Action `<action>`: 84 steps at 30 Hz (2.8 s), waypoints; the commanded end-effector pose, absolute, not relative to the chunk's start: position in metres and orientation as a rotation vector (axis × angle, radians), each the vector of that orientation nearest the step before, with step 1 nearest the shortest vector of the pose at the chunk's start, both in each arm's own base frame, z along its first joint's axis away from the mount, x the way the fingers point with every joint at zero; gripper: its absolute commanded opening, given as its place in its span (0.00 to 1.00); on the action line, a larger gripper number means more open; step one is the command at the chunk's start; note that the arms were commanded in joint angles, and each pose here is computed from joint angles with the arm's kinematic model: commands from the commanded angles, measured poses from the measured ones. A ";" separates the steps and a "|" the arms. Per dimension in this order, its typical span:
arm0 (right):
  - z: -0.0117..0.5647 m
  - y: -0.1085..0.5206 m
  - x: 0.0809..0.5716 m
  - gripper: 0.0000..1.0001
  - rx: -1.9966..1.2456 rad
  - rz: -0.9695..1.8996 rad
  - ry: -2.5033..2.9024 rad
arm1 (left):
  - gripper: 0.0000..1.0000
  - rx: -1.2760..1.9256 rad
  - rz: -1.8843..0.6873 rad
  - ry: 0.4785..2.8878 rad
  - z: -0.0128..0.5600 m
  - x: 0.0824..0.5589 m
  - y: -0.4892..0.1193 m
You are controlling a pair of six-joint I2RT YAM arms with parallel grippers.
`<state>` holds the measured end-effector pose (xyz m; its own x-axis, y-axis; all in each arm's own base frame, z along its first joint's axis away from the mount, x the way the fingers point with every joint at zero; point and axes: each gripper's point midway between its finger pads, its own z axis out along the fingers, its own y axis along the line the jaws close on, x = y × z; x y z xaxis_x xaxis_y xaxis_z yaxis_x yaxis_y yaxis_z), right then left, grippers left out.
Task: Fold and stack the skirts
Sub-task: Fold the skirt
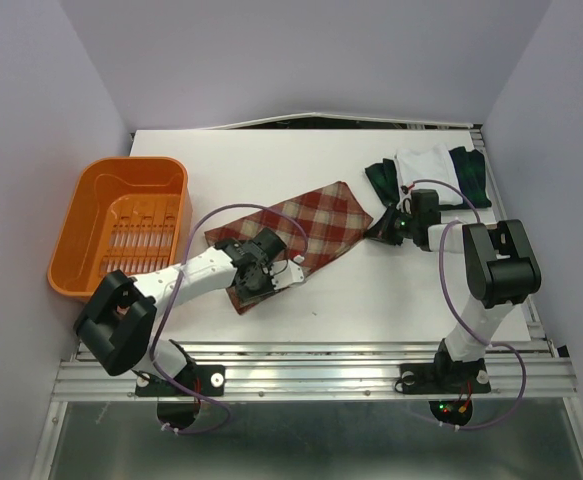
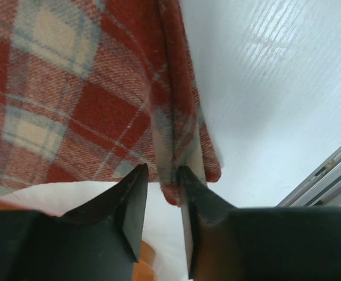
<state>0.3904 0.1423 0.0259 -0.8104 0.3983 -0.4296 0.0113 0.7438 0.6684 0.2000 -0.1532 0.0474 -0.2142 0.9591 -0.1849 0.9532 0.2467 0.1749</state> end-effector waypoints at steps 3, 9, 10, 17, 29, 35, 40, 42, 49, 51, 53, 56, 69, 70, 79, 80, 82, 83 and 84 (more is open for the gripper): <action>0.010 0.136 0.389 0.01 0.340 0.860 2.405 | 0.24 1.850 0.102 2.325 0.034 0.184 -0.130; 0.009 0.136 0.388 0.01 0.341 0.864 2.410 | 0.12 1.853 0.109 2.326 0.035 0.181 -0.126; 0.010 0.136 0.389 0.01 0.340 0.862 2.407 | 0.10 1.854 0.112 2.327 0.036 0.181 -0.125; 0.008 0.136 0.389 0.01 0.343 0.856 2.411 | 0.04 1.844 0.126 2.325 0.046 0.180 -0.122; 0.017 0.128 0.390 0.01 0.368 0.858 2.372 | 0.00 1.822 0.174 2.308 0.059 0.188 -0.120; 0.017 0.129 0.388 0.01 0.365 0.864 2.371 | 0.00 1.842 0.191 2.317 0.059 0.183 -0.114; 0.018 0.126 0.389 0.01 0.371 0.864 2.368 | 0.00 1.862 0.209 2.319 0.057 0.179 -0.107; 0.019 0.126 0.389 0.01 0.368 0.864 2.365 | 0.00 1.869 0.214 2.316 0.057 0.178 -0.105; 0.018 0.127 0.386 0.01 0.365 0.876 2.371 | 0.00 1.871 0.180 2.332 0.051 0.175 -0.108; 0.019 0.126 0.387 0.01 0.360 0.866 2.368 | 0.00 1.869 0.176 2.326 0.051 0.175 -0.108; 0.019 0.126 0.386 0.01 0.361 0.869 2.368 | 0.00 1.879 0.183 2.330 0.048 0.173 -0.105; 0.017 0.126 0.384 0.01 0.365 0.865 2.374 | 0.00 1.896 0.197 2.341 0.043 0.168 -0.099; 0.019 0.126 0.377 0.01 0.307 0.889 2.381 | 0.37 1.815 0.179 2.352 0.042 0.181 -0.110; 0.019 0.127 0.375 0.01 0.298 0.889 2.385 | 0.42 1.787 0.158 2.337 0.049 0.186 -0.117; 0.033 0.128 0.329 0.01 0.071 0.896 2.430 | 0.54 1.332 -0.122 2.210 0.143 0.257 -0.150; 0.032 0.127 0.321 0.01 0.018 0.889 2.435 | 0.54 1.288 -0.129 2.209 0.151 0.267 -0.148; 0.046 0.131 0.305 0.01 -0.070 0.921 2.425 | 0.54 1.248 -0.160 2.279 0.140 0.279 -0.145; 0.051 0.138 0.290 0.01 -0.173 0.974 2.428 | 0.53 1.204 -0.171 2.357 0.127 0.288 -0.143; 0.059 0.141 0.284 0.01 -0.233 1.005 2.413 | 0.52 1.186 -0.191 2.398 0.120 0.290 -0.144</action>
